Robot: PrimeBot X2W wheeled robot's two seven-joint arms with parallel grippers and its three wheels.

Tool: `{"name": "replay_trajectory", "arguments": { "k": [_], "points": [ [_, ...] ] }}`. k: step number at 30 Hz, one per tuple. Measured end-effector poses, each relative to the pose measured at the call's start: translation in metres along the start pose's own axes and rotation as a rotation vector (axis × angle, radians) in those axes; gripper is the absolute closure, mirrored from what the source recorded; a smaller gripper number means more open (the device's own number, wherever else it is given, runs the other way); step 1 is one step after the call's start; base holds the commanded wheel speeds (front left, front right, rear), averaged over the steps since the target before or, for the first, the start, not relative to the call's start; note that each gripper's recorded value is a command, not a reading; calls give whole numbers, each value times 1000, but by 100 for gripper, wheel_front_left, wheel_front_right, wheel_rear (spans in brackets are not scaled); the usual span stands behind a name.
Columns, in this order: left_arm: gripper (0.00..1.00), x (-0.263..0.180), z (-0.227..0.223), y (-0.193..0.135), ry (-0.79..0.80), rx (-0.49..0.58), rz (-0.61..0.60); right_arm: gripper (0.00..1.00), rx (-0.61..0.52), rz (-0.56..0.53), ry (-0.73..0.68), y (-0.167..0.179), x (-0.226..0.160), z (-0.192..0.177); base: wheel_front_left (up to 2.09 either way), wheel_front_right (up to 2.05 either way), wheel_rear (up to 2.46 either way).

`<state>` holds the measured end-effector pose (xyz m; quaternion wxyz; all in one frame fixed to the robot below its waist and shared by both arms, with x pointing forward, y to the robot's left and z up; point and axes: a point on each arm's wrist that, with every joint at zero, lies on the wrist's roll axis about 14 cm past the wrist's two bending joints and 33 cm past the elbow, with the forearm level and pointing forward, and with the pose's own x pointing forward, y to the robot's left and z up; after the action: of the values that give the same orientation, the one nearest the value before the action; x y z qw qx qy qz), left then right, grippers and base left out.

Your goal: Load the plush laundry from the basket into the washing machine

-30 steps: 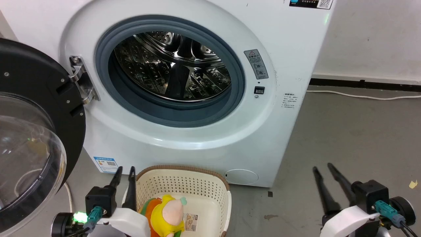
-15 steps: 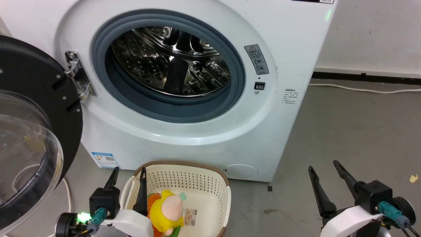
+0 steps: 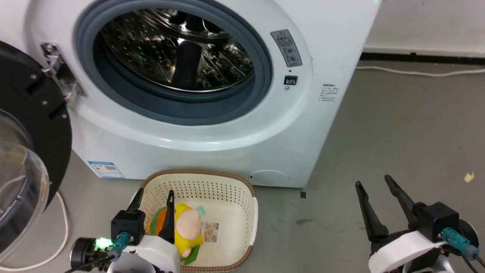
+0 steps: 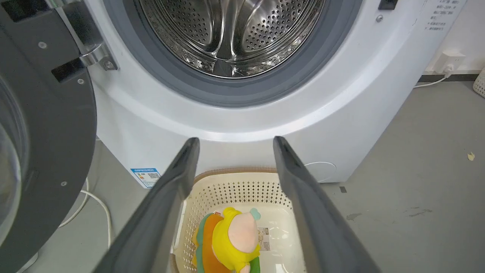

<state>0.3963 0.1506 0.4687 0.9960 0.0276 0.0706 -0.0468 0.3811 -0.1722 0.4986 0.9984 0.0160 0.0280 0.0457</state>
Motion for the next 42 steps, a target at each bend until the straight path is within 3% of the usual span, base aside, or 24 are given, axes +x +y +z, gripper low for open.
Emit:
{"name": "replay_trajectory", "arguments": {
  "k": [9, 24, 42],
  "points": [
    [0, 25, -41, -13, 121, -1, -59, 0, 33, -26, 24, -9, 7, -13, 0, 0, 0],
    [0, 46, -142, -22, 467, 18, -142, 0, 92, -81, 78, -25, 15, -40, 0, 0, 0],
    [0, 67, -238, -21, 787, 131, -237, 0, 144, -124, 158, -36, 24, -80, 0, 0, 0]
  ]
}}
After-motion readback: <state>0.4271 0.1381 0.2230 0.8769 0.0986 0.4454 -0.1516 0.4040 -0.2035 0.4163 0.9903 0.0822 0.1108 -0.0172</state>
